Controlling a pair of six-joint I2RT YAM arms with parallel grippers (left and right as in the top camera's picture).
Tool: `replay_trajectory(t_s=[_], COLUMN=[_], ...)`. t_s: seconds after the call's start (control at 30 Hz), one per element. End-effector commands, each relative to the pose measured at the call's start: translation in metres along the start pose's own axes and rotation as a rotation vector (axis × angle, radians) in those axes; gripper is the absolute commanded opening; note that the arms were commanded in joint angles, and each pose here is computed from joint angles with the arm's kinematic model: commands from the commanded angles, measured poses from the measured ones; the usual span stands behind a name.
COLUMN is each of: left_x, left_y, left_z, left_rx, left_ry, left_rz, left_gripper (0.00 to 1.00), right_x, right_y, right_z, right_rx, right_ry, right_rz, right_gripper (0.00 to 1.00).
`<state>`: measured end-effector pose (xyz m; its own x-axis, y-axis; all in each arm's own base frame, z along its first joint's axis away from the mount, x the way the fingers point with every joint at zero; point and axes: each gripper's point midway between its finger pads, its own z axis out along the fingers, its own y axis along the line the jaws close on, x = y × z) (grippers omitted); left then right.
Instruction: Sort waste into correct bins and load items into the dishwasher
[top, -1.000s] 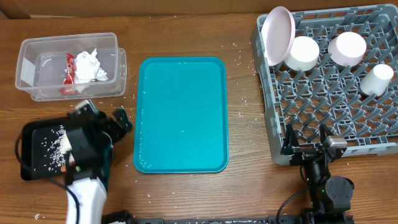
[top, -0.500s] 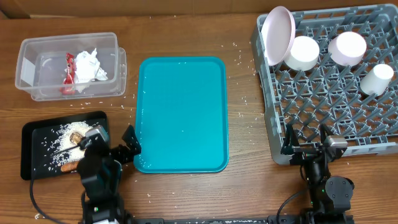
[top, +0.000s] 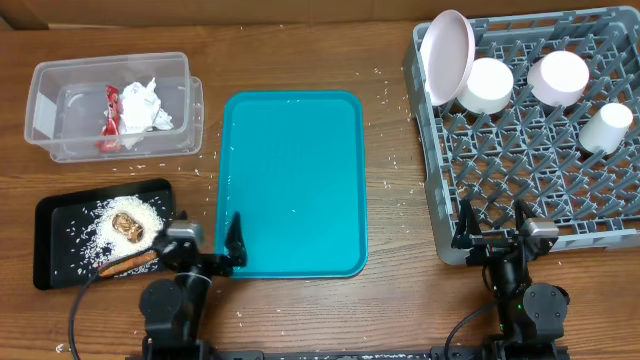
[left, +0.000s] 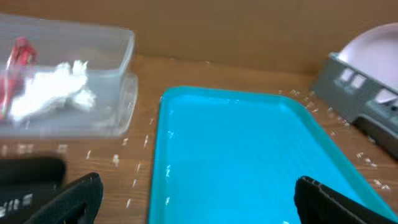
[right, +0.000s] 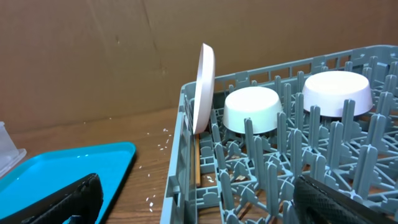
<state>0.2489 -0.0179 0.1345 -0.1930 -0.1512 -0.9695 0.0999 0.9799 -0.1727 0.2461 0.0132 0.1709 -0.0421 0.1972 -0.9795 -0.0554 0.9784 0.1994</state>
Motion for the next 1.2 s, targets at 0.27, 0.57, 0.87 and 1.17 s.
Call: replay_trajectory(t_s=[0.27,0.57,0.87,1.17], left_x=[-0.024,-0.024,-0.024,-0.024], left_y=[0.017,0.016,0.016,0.016], left_z=[-0.009,-0.009,-0.009,-0.009], left_rx=[-0.143,-0.135,-0.135,-0.135], left_ry=[-0.119,-0.117,-0.117,-0.117], left_rz=[0.1,0.1,0.1,0.1], left_gripper=[1.0,1.0,1.0,1.0], right_x=[0.001,0.001,0.001,0.001], right_y=[-0.003,-0.003,-0.003,-0.003], right_z=[0.0,0.0,0.0,0.0], right_rx=[0.012,0.012,0.012,0.012], right_ry=[-0.009,-0.008,-0.008,-0.008], right_rz=[-0.007,-0.007,-0.007,-0.007], right_gripper=[1.0,1.0,1.0,1.0])
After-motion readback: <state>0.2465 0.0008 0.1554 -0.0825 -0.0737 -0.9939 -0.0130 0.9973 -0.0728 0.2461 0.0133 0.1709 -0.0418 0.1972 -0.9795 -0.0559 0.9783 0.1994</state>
